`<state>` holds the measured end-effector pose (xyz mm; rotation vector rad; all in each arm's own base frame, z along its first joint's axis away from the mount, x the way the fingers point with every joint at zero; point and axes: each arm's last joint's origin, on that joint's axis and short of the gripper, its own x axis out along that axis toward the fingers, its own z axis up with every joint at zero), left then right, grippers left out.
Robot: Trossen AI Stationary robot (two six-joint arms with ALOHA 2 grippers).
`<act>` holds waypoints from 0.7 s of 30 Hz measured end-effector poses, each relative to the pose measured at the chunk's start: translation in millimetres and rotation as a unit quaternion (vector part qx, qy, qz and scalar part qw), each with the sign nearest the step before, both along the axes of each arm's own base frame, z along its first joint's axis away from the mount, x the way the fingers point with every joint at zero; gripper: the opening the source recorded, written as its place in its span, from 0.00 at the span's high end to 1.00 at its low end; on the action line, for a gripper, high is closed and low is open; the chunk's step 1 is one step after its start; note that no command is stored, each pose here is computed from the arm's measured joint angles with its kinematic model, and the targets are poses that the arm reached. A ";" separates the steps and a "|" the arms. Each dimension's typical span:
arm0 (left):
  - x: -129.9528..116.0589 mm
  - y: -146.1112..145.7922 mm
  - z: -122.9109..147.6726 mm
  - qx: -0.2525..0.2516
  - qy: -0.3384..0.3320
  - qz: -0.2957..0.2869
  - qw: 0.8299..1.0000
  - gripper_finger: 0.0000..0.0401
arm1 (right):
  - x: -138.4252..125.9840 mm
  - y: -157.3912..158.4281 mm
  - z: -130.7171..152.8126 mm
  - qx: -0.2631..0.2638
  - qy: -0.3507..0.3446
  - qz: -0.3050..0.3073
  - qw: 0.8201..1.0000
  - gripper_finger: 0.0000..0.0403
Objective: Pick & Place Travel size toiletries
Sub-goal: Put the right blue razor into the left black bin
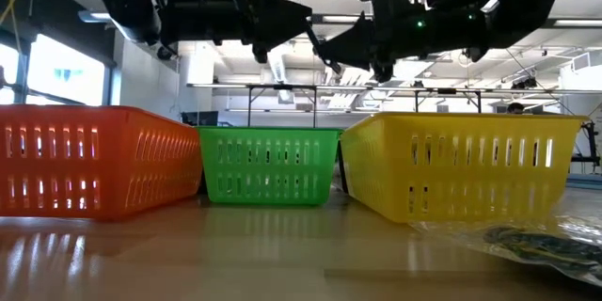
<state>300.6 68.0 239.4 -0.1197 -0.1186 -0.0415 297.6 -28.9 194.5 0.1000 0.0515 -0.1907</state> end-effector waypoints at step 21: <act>0.0 0.0 -0.5 0.000 0.002 0.000 1.000 0.62 | 0.1 0.0 1.2 0.003 -0.007 -0.001 1.000 0.92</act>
